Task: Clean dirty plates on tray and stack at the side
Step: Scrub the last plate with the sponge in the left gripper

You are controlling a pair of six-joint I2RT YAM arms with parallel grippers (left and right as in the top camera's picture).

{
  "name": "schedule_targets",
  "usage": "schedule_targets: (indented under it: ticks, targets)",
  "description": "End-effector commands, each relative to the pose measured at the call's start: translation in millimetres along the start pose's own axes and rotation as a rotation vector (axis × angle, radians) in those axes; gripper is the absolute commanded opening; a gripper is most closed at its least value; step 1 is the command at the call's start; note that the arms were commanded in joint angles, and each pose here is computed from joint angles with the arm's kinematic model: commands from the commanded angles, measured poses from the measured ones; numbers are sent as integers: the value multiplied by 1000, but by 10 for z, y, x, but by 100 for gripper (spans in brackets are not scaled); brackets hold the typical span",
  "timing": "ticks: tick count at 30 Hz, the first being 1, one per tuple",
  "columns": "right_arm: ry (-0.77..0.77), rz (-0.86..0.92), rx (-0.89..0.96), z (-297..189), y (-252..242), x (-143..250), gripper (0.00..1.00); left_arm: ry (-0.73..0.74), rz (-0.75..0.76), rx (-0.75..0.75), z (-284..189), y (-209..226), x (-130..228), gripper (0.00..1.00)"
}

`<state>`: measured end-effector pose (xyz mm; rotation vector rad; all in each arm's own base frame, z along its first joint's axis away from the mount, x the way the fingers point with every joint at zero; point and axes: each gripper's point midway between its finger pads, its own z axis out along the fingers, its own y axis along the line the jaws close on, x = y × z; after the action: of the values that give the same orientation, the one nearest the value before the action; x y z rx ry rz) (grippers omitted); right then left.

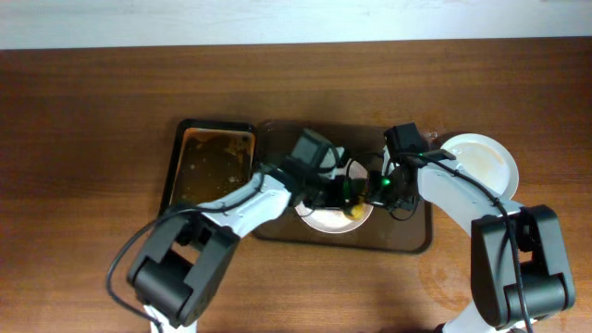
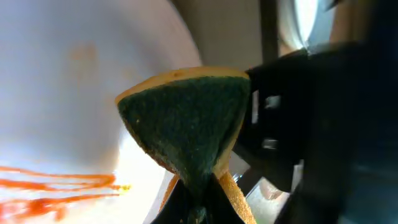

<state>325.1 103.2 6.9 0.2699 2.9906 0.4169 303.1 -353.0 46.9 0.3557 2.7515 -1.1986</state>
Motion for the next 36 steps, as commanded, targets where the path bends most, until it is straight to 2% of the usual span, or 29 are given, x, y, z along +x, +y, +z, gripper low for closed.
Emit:
schedule_targets:
  ticks: [1, 6, 9, 12, 15, 18, 21, 24, 27, 30, 33, 36]
  targets:
    - [8, 2, 12, 27, -18, 33, 4, 41, -34, -16, 179, 41, 126, 0]
    - [15, 4, 16, 27, -26, 50, 4, -28, -35, -132, 165, 248, 16, 0]
    - [15, 4, 16, 27, -26, 50, 4, -41, 37, -119, 142, 217, -39, 0]
    - [15, 4, 15, 27, -25, 49, 4, -50, 39, -127, 106, 237, -67, 0]
    - [15, 5, 16, 27, -27, 49, 4, -33, -7, -269, 55, 515, 32, 0]
    - [15, 4, 16, 27, -26, 50, 4, -70, -24, -361, -33, 715, -33, 0]
    - [16, 4, 16, 27, -26, 51, 4, -133, -46, -425, -233, 981, -234, 0]
    - [15, 5, 16, 27, -27, 49, 4, -180, 10, -443, -542, 1138, -451, 0]
    - [16, 4, 16, 27, -27, 52, 4, -197, 36, -456, -747, 1102, -497, 0]
    - [16, 5, 24, 27, -41, 53, 4, -161, 40, -470, -984, 947, -344, 0]
    - [-29, 1, 76, -41, -113, -30, 4, -284, 69, -534, -1547, 761, -462, 0]
    - [-120, -56, 89, -306, -51, -218, 4, -347, 17, -607, -1926, 906, -500, 0]
